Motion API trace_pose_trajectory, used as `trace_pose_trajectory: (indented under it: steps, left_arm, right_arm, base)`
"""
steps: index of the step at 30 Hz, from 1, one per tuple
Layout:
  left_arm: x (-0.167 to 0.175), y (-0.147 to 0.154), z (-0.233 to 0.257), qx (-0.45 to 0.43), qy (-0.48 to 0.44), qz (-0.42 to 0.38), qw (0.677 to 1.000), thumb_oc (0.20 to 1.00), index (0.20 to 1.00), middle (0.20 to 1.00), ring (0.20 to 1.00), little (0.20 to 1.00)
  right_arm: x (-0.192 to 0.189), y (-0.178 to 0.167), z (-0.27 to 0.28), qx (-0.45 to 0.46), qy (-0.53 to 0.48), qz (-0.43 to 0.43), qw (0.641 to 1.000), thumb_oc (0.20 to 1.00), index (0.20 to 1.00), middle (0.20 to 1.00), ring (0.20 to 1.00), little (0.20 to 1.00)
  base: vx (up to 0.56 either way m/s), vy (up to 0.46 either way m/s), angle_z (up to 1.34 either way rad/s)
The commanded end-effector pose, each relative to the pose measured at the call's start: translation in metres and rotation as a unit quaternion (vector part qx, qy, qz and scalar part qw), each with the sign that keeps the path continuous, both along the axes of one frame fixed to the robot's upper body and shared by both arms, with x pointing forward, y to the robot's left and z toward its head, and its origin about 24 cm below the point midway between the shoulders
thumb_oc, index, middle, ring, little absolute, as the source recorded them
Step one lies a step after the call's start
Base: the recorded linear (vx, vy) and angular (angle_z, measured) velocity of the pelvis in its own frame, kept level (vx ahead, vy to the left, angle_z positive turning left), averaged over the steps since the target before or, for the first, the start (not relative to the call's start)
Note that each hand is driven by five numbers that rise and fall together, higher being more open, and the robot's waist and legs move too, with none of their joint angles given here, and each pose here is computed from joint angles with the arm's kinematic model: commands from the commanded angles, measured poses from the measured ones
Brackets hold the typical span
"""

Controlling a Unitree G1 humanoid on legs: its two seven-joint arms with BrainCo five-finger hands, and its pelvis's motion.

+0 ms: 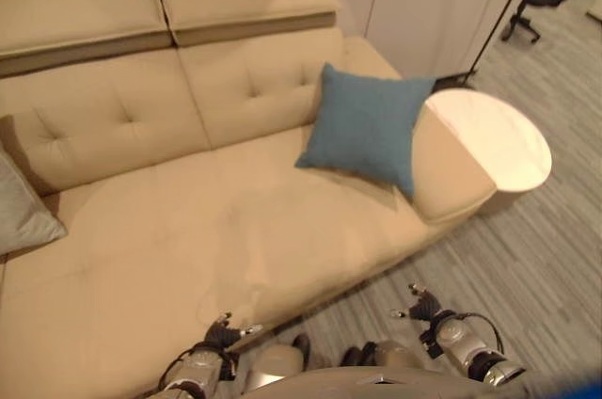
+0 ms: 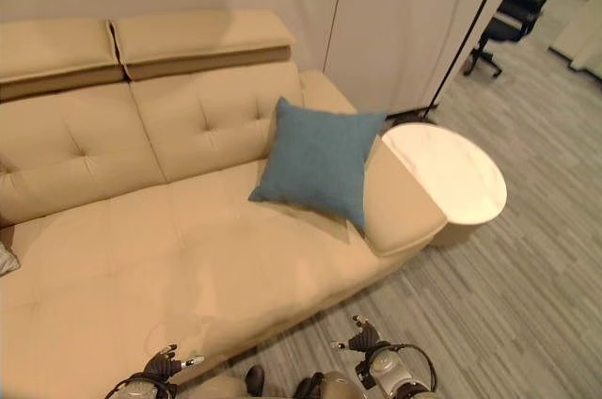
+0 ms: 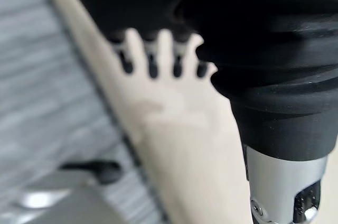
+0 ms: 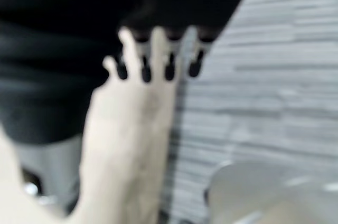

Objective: Pick up all the scattered cushions and arrange them neatly on the sofa.

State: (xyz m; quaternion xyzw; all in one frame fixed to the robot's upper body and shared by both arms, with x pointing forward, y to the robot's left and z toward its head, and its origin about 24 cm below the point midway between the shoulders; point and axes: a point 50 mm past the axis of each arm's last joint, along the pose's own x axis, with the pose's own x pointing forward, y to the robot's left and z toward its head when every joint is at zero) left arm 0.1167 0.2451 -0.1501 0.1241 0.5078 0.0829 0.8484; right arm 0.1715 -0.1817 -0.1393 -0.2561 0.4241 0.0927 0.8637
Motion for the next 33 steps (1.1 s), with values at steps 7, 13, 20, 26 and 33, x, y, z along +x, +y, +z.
trace_pose_trajectory:
  steps: [7, 13, 20, 26, 33]
  left_arm:
    - [0.022, 0.005, 0.009, 0.013, -0.041, 0.005, 0.999, 1.0, 1.0, 1.0, 1.0, 1.0]
    - [0.02, 0.002, 0.007, 0.012, -0.038, 0.01, 0.999, 1.0, 1.0, 1.0, 1.0, 1.0]
    - [0.051, -0.011, 0.018, -0.006, -0.096, 0.009, 0.995, 1.0, 1.0, 1.0, 1.0, 1.0]
    - [0.058, -0.013, 0.023, 0.001, -0.114, -0.012, 0.993, 1.0, 1.0, 1.0, 1.0, 1.0]
    - [0.075, -0.004, 0.044, 0.011, -0.191, -0.013, 0.982, 1.0, 1.0, 1.0, 1.0, 1.0]
  right_arm:
    - [0.042, 0.013, 0.026, 0.018, -0.086, 0.029, 0.996, 1.0, 1.0, 1.0, 1.0, 1.0]
    - [0.042, 0.014, 0.027, 0.019, -0.093, 0.042, 0.995, 1.0, 1.0, 1.0, 1.0, 1.0]
    - [0.052, 0.0, 0.038, 0.016, -0.129, 0.009, 0.991, 1.0, 1.0, 1.0, 1.0, 1.0]
    - [0.05, -0.008, 0.041, 0.019, -0.142, -0.016, 0.99, 1.0, 1.0, 1.0, 1.0, 1.0]
    - [0.056, -0.01, 0.05, 0.017, -0.171, -0.013, 0.985, 1.0, 1.0, 1.0, 1.0, 1.0]
  base:
    - [0.33, -0.123, 0.32]
    - [0.31, -0.148, 0.57]
    - [0.17, -0.208, 0.67]
    - [0.09, -0.008, 0.58]
    - [0.1, 0.104, -0.26]
